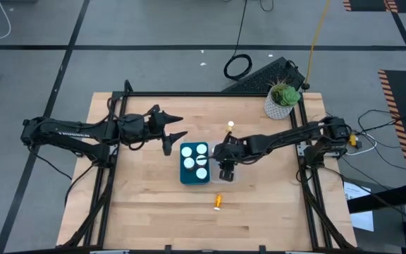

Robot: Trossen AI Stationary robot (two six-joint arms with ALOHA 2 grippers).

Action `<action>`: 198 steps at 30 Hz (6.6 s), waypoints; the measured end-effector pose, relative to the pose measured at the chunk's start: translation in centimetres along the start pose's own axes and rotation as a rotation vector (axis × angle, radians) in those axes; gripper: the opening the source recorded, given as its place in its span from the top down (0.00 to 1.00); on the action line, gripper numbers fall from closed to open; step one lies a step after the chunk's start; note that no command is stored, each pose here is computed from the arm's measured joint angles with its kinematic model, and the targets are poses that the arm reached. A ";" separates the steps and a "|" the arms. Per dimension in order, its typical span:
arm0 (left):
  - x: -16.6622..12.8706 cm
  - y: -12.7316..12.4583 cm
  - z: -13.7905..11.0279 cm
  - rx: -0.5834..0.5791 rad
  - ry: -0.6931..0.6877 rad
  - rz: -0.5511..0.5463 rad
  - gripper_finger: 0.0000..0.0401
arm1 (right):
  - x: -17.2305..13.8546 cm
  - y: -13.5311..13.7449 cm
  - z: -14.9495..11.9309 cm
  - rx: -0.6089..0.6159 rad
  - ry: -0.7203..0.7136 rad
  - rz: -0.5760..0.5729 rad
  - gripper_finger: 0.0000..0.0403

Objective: Pick and place medicine bottles into bin by pill shape (circle, oval)
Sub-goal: Put the small blue pill bottle into the transparent bin

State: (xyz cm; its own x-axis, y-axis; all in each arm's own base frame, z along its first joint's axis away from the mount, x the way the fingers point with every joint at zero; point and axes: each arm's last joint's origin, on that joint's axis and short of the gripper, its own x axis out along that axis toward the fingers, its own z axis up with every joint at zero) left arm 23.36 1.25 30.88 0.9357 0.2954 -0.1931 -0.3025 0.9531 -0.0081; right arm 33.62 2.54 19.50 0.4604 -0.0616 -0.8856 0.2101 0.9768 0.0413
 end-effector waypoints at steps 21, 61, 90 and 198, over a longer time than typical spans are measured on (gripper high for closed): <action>0.0 0.0 -0.1 0.003 0.006 -0.001 0.32 | 1.5 -0.3 0.6 -0.025 0.100 -0.014 0.66; 0.0 0.0 0.0 0.014 -0.001 -0.003 0.32 | 1.8 0.8 -1.3 -0.074 0.251 0.006 0.61; 0.0 0.0 0.0 0.030 -0.002 -0.002 0.32 | 3.4 0.0 -1.3 -0.198 0.273 0.027 0.78; 6.1 -7.8 -3.6 0.236 0.201 -0.289 0.75 | -8.2 2.6 1.1 -0.135 -0.401 -0.055 0.37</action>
State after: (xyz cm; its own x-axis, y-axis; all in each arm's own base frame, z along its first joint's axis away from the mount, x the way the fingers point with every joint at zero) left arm 30.75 -4.59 26.20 0.9147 0.0172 -0.4037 0.0391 0.9906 0.1307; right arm 31.31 5.33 27.35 0.7566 -0.1632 -0.6332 0.1410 0.9863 -0.0856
